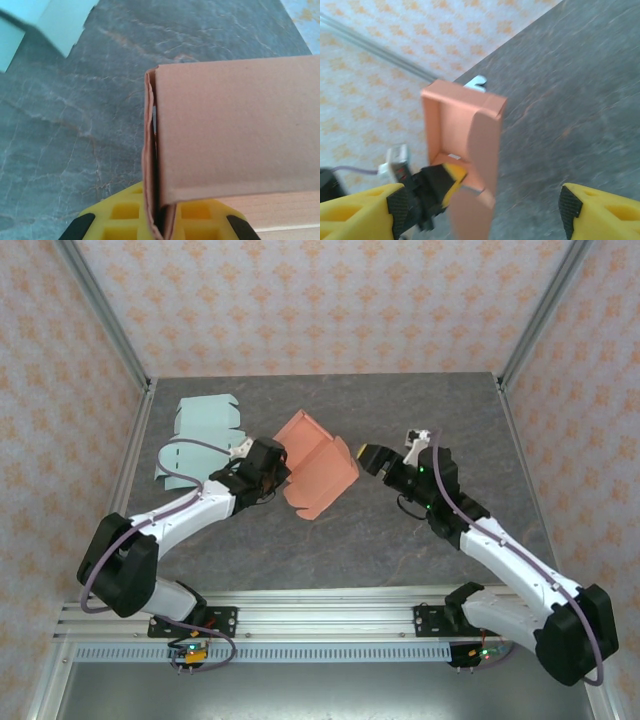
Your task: Fold the paper box
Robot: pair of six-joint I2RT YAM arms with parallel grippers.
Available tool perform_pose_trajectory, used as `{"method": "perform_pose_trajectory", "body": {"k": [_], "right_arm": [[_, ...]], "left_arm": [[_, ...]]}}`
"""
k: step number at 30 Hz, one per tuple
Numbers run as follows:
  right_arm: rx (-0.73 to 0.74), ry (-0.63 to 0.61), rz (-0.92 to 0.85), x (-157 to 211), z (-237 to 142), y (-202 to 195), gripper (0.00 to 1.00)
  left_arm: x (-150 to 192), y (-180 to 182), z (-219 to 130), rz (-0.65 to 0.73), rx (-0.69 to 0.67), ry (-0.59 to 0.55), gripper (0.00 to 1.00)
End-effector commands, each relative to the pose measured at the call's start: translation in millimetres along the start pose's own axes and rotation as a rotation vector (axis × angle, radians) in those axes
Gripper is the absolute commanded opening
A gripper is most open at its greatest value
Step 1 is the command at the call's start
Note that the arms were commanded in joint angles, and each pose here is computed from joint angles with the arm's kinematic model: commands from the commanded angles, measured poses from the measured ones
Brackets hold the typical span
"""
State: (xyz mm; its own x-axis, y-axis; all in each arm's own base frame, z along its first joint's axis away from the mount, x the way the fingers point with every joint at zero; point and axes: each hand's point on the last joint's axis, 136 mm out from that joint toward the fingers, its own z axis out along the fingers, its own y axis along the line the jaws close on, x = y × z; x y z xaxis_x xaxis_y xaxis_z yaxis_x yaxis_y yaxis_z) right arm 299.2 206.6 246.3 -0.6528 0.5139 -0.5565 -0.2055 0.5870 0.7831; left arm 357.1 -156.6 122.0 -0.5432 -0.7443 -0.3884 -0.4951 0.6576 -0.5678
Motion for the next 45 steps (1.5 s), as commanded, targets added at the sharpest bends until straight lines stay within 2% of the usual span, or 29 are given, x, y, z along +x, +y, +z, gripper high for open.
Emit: {"method": "perform_pose_trajectory", "body": {"k": [1,5,11,18,22,25,31,32,34,37,40,43,45], "right_arm": [[-0.068,-0.003,0.080,10,-12,15,0.81],[-0.112,0.009,0.153,35,-11,9,0.78],[-0.166,0.062,0.050,47,1,44,0.76],[-0.056,0.165,0.074,69,27,39,0.69],[0.006,0.171,0.087,76,37,33,0.58],[0.036,0.187,0.082,83,45,27,0.34],[0.109,0.160,0.002,77,44,14,0.17],[0.126,0.157,-0.028,75,43,12,0.14],[0.178,0.151,-0.128,70,40,6,0.04],[0.246,0.149,-0.278,59,31,1,0.02],[0.265,0.217,-0.469,57,22,3,0.02],[0.302,0.310,-0.665,53,11,-1,0.00],[0.313,0.400,-0.808,53,3,-4,0.00]], "left_arm": [[-4,11,-1,-0.173,-0.044,-0.032,0.00],[-4,11,-4,-0.211,-0.025,-0.035,0.00],[-3,11,-9,-0.228,-0.014,-0.042,0.00],[2,6,-10,-0.247,0.009,-0.024,0.00],[4,3,-9,-0.270,0.030,-0.018,0.00],[3,4,-13,-0.262,0.023,-0.026,0.00],[1,1,-17,-0.257,0.055,-0.035,0.00],[2,-2,-18,-0.251,0.069,-0.029,0.08],[5,-6,-20,-0.226,0.090,-0.005,0.33],[13,-9,-33,-0.143,0.085,0.039,0.73],[23,0,-48,-0.061,0.074,0.055,0.86],[24,15,-63,-0.027,0.081,0.045,0.93],[13,26,-77,0.022,0.067,-0.009,0.94]]}}
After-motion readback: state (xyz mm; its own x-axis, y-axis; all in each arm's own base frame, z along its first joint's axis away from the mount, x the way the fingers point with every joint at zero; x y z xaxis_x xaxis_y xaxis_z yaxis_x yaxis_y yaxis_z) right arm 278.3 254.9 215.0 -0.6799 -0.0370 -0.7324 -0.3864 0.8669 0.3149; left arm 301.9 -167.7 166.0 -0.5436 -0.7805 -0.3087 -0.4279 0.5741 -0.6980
